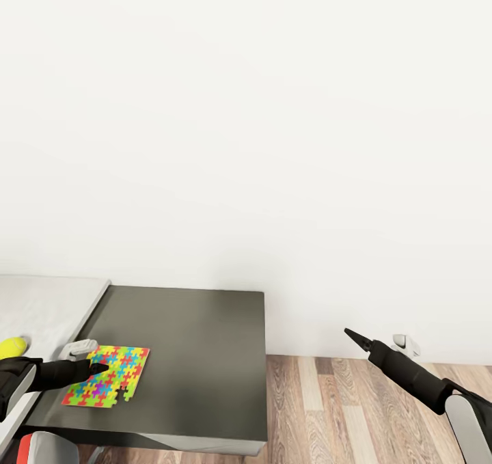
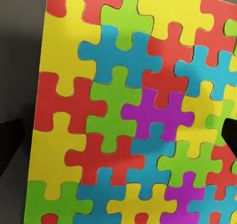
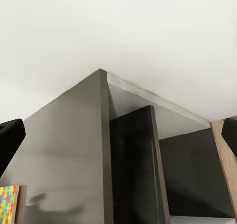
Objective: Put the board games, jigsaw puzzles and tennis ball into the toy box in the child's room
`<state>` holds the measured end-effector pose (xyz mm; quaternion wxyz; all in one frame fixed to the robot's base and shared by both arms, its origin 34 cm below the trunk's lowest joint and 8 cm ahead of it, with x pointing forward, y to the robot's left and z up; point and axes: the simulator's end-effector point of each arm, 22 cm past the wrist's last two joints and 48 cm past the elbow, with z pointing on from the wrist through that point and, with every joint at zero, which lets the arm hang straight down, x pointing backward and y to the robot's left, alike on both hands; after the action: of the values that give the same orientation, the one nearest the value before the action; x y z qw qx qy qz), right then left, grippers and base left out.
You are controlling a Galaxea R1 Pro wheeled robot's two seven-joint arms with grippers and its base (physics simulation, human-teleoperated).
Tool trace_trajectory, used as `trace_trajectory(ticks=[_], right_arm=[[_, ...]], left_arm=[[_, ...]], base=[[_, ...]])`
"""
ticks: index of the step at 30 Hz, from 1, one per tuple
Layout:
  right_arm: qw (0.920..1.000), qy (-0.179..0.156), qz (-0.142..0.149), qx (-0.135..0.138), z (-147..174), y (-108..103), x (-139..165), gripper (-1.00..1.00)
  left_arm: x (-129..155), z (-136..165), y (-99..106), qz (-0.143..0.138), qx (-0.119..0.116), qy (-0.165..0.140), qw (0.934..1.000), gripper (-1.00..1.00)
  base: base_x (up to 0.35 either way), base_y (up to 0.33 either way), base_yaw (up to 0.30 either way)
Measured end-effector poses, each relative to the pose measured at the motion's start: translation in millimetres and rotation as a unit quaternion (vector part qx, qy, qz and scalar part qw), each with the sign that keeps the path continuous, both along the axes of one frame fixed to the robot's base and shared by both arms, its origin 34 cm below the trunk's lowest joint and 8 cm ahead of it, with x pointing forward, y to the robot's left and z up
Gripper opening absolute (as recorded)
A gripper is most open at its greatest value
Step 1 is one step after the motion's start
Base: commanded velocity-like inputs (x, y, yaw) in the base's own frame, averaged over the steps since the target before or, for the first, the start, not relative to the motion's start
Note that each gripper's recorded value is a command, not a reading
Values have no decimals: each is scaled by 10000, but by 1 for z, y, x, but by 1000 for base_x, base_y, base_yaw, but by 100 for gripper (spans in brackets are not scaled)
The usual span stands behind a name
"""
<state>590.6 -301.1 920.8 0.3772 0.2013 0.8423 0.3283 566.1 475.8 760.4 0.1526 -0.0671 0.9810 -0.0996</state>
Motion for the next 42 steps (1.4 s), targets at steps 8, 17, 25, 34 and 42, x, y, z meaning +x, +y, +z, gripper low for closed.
trace_trajectory(ticks=[8,17,25,34,42], right_arm=[[9998,-174,-71,-76,5,-3,5,100],[9997,-207,-86,-87,6,-4,6,100],[9998,-190,-8,-79,4,2,6,100],[9998,-187,20,-73,4,5,6,100],[9998,-189,24,-73,4,5,6,100]], left_arm=[[1,0,0,-2,1,-11,10000,100],[1,0,0,-4,3,-11,10000,100],[1,0,0,-5,5,-12,10000,100],[1,0,-1,-6,0,-16,10000,100],[1,0,-1,-5,-2,-17,10000,100]], base=[[0,-100,0],[0,-70,0],[0,-123,0],[0,-217,0],[0,-222,0]])
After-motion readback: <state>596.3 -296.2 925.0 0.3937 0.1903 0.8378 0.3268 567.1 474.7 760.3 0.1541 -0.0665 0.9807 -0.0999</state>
